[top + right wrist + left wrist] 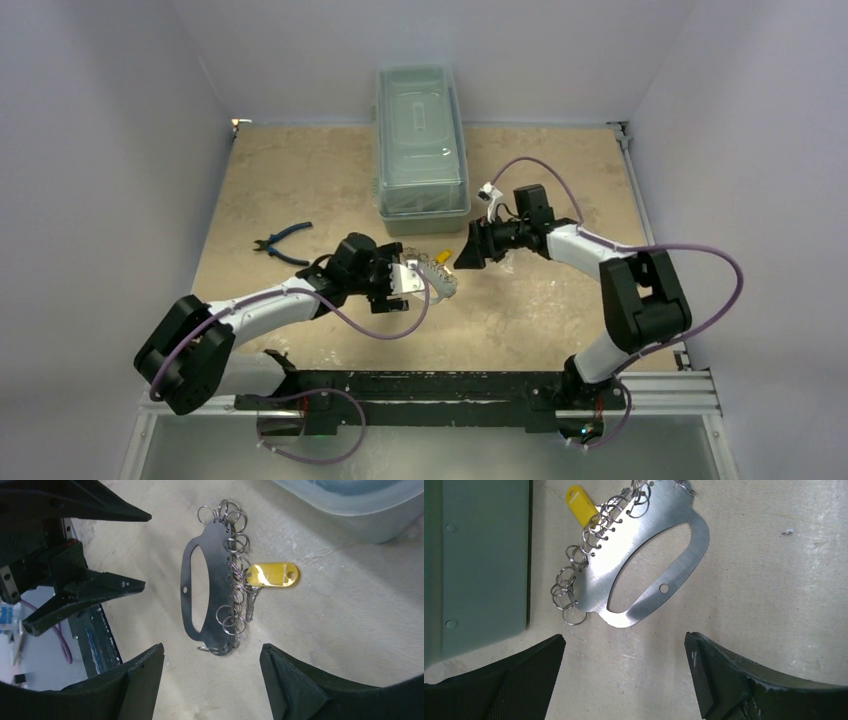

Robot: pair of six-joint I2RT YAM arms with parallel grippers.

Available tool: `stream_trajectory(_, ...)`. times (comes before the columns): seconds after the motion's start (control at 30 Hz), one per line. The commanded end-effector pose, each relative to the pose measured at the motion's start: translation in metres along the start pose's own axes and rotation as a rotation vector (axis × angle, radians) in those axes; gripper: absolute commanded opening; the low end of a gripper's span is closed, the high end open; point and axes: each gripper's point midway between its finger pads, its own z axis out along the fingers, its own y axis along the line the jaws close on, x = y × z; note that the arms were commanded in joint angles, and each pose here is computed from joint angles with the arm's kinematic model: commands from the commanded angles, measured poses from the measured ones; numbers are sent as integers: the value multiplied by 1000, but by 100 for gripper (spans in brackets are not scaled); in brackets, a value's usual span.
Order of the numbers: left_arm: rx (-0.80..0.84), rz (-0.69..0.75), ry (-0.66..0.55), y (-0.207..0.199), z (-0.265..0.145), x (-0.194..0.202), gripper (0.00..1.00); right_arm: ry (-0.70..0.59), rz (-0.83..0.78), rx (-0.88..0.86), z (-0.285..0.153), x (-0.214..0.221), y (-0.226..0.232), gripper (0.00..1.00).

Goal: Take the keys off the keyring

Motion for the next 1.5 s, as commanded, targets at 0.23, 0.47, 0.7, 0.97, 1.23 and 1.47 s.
stream_trajectory(0.23, 24, 180, -94, -8, 32, -16, 72, 11, 48, -43, 52, 9, -7, 68)
stream_trajectory(0.47, 41, 206, -90, -14, 44, -16, 61, 81, 65, -108, 64, 31, 0, 62)
stream_trajectory(0.7, 18, 74, -121, -2, 33, -41, 57, 124, 33, -228, 46, 64, 44, 54)
stream_trajectory(0.97, -86, -587, -139, 33, -33, -38, 61, 103, -57, -350, 28, 74, 78, 53)
stream_trajectory(1.23, -4, -931, -203, 15, -42, -44, 70, -47, -113, -167, 12, 31, 66, 62)
stream_trajectory(1.47, 30, -859, -250, 14, -33, -44, 71, -158, -305, -14, 10, -12, 45, 60)
